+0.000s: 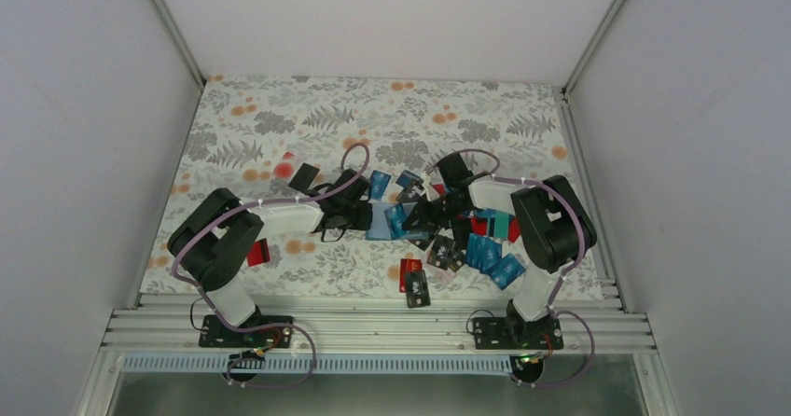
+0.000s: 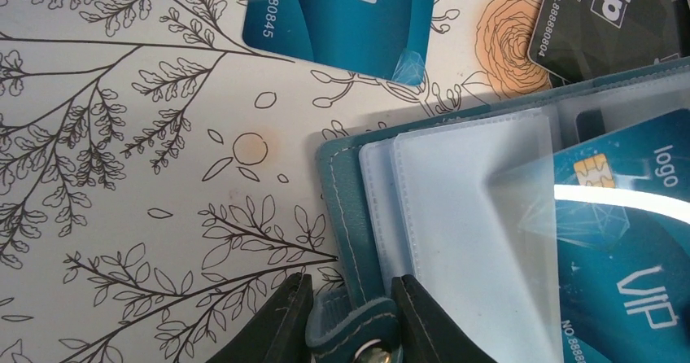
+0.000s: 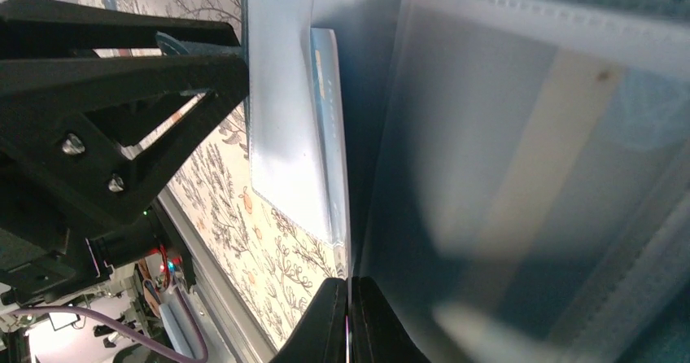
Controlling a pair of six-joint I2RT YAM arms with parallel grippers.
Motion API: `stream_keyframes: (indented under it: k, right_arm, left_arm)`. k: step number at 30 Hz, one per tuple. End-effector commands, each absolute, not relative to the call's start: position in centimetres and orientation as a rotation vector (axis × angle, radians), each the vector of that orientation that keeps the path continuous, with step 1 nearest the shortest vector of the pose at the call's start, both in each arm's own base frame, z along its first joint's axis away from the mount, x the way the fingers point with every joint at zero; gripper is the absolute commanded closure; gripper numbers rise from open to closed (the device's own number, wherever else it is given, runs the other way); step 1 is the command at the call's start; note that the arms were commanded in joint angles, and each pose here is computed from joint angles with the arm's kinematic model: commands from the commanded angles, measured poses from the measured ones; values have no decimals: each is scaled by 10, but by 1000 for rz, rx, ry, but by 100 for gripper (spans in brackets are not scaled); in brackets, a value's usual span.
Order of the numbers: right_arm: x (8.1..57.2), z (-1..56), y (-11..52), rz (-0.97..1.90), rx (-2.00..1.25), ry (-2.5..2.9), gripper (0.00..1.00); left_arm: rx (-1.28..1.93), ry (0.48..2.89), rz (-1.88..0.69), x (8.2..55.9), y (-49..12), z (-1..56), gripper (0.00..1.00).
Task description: Put the credit cards into the card holder
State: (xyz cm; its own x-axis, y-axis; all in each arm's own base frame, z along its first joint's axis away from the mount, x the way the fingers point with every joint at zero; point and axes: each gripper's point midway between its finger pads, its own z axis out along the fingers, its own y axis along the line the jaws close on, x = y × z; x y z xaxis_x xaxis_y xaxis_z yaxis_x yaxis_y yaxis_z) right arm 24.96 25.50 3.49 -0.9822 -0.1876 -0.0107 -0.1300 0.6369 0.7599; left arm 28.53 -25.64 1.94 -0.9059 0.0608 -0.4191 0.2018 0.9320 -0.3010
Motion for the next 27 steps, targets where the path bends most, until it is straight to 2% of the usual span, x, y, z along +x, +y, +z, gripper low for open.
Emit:
stream_keyframes:
  k: [1, 27]
  right_arm:
    - [259, 31, 261, -1297, 257, -2813, 96]
    - [245, 24, 267, -1367, 155, -2756, 96]
  left_arm:
    - [206, 2699, -471, 282, -257, 12, 76]
    - [205, 2708, -500, 278, -260, 11, 79]
